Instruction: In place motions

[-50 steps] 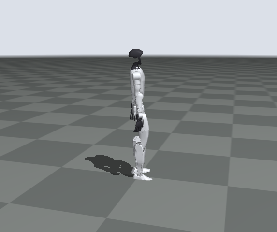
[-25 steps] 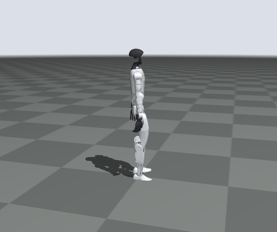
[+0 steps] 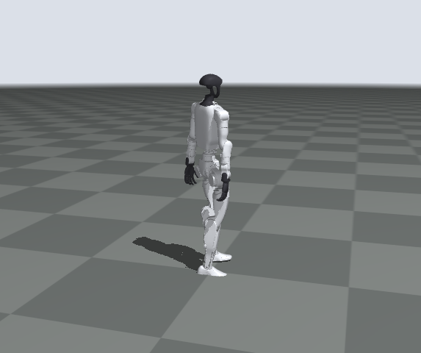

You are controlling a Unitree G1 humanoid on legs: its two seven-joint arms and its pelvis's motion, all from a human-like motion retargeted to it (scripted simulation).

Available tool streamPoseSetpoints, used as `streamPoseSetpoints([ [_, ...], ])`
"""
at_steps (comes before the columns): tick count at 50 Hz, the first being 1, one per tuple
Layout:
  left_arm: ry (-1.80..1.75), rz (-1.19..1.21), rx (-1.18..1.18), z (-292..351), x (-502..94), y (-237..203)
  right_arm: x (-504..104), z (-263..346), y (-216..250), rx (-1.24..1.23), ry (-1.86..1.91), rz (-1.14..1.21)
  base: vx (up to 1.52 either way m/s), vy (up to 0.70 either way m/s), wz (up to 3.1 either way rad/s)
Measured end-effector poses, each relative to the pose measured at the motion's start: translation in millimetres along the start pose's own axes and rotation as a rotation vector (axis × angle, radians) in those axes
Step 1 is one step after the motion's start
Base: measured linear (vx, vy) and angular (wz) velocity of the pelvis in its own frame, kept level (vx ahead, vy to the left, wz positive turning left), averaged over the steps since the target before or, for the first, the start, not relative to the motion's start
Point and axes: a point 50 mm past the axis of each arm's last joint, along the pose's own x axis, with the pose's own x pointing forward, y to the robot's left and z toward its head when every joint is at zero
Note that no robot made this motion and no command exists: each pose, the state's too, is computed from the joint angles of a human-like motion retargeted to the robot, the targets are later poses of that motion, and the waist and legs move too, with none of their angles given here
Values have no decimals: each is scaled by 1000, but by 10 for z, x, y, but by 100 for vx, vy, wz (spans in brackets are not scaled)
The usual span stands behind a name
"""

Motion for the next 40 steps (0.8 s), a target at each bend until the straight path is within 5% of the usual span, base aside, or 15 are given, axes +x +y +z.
streamPoseSetpoints([
  [25,30,99,-242,-250,6,-128,-4,255,34,-59,-118,25,0,7,66],
  [40,-3,111,-178,-104,-1,-9,3,155,40,-64,-89,25,3,-5,-56],
])
